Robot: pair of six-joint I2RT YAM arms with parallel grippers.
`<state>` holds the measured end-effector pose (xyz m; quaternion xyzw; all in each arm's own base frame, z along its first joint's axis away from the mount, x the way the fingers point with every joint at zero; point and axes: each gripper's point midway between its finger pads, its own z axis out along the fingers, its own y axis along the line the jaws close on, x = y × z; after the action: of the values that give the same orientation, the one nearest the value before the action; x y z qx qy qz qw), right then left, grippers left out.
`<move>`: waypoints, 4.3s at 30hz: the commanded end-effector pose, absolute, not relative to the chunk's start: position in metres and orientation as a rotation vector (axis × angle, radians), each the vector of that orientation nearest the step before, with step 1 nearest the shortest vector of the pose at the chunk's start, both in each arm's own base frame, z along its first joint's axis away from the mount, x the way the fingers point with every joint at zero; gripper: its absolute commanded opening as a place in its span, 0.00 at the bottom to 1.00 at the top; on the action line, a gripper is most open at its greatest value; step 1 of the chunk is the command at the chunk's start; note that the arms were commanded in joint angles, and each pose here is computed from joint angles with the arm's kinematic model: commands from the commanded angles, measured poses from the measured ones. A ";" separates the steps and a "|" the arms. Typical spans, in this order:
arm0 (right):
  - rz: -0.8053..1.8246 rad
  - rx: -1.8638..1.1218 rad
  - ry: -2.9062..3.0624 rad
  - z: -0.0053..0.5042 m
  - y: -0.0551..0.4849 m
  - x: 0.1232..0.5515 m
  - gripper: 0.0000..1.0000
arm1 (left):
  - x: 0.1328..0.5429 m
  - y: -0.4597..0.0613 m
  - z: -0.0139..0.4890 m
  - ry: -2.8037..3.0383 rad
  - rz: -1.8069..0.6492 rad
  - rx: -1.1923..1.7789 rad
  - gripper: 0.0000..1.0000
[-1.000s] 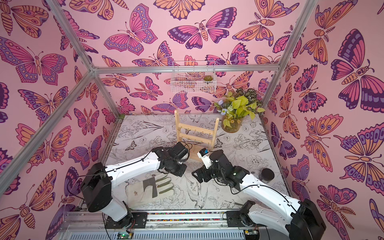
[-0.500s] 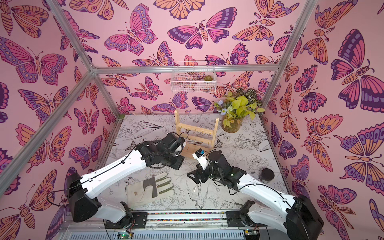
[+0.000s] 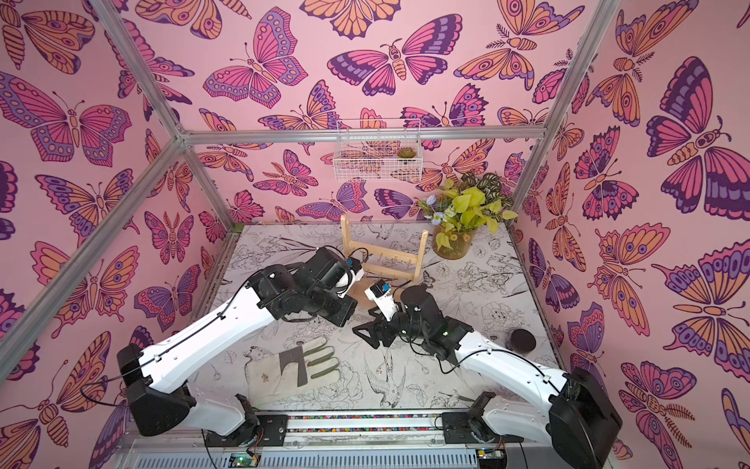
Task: Hang the necklace on the jewelry display stand
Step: Pick up the necklace from the center of the board, then adjust the necklace.
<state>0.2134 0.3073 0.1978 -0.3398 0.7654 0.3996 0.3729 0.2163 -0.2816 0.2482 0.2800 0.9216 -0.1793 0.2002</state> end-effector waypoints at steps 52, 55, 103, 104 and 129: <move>1.189 -1.013 1.722 0.230 0.340 0.205 0.20 | 0.212 -0.272 0.302 2.481 -0.441 0.872 0.00; 1.190 -1.012 1.716 0.232 0.339 0.204 0.18 | 0.213 -0.271 0.300 2.488 -0.433 0.869 0.00; 1.583 -0.951 1.865 0.258 0.343 0.166 0.00 | 0.244 -0.261 0.251 2.602 -0.471 0.718 0.37; 1.585 -0.942 1.890 0.258 0.344 0.166 0.00 | 0.244 -0.259 0.249 2.607 -0.474 0.709 0.40; 1.640 -0.793 1.971 0.321 0.336 0.209 0.00 | 0.220 -0.252 0.269 2.307 -0.780 0.692 0.39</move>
<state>0.2127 0.3350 0.3131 -0.2868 0.7180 0.5822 0.2515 0.2223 -0.2371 0.2690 0.2452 0.8852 -0.2633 0.2950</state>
